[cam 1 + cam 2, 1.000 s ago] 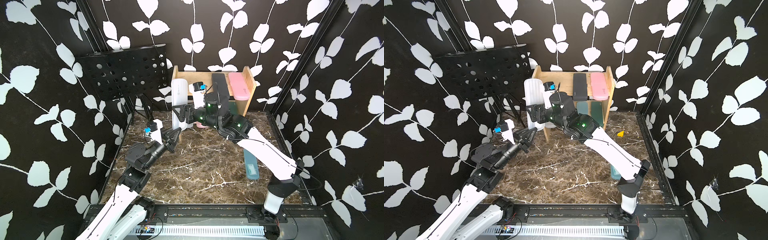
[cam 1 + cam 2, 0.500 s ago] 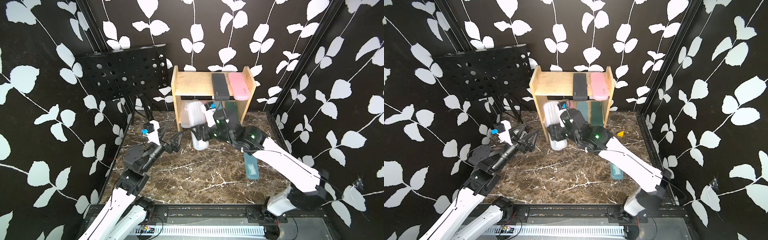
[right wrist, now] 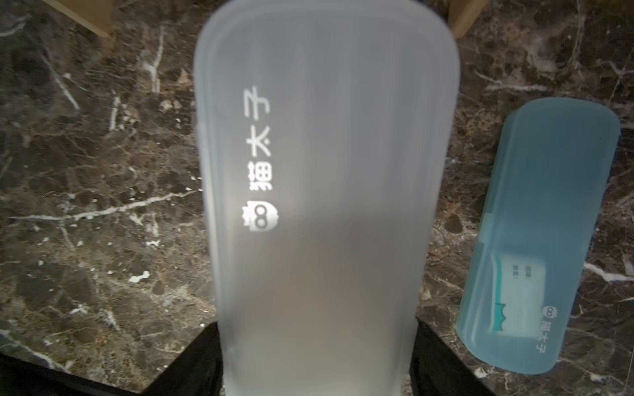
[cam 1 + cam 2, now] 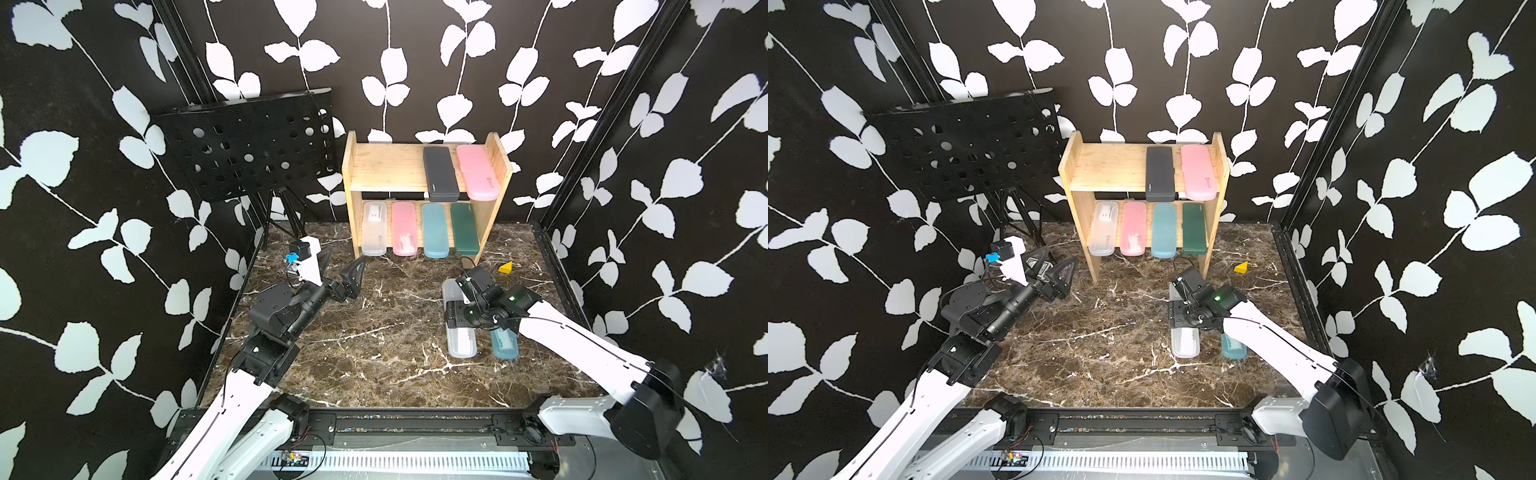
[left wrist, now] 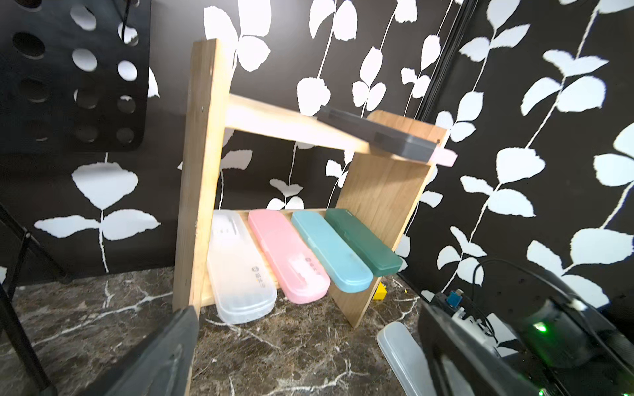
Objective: Remove the pencil cases from the shelf
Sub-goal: Place the pencil case at the center of the board.
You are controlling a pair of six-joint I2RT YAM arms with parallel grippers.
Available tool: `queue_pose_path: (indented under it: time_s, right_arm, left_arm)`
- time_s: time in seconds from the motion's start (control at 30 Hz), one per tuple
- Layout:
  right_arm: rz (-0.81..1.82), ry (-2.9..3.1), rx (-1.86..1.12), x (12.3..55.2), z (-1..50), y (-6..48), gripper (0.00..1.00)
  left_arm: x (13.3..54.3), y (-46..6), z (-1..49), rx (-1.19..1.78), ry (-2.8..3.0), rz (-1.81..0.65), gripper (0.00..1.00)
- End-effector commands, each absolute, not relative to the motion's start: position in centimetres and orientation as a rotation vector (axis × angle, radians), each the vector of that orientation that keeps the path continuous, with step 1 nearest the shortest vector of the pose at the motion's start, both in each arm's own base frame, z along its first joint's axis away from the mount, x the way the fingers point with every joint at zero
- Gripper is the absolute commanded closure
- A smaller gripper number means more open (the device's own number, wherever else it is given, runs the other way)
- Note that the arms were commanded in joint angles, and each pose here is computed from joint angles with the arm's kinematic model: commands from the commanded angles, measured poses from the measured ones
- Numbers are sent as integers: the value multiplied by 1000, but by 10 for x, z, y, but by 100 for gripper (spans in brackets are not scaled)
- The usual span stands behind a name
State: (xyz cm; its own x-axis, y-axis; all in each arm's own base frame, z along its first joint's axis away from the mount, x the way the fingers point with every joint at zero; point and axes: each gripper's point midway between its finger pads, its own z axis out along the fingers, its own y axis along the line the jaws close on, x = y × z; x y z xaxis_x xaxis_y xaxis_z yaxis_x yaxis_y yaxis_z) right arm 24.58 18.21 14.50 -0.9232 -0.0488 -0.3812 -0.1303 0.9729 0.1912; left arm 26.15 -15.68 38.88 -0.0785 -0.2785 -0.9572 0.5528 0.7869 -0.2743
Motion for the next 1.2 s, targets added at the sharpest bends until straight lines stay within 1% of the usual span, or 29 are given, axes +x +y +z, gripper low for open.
queue_pose_path:
  time_s: [0.0,0.17,0.37,0.63,0.87,0.93,1.17]
  right_arm:
    - [259,2802,-131,245,124,170,41]
    - [160,2898,-119,248,89,151,44]
    - [88,3002,-77,251,60,128,43]
    - [70,3026,-49,262,48,111,44]
    - [63,3020,-44,271,39,106,44]
    - [56,3048,-48,271,30,107,45]
    - [-46,3057,-25,274,25,97,44]
  left_arm:
    - [261,-155,397,229,1485,-692,1]
    - [264,-156,390,238,1504,-676,1]
    - [267,-157,387,247,1519,-660,1]
    - [267,-156,382,252,1534,-641,1]
    - [266,-153,382,247,1539,-630,1]
    - [265,-152,382,248,1541,-627,1]
    - [264,-150,377,246,1549,-615,1]
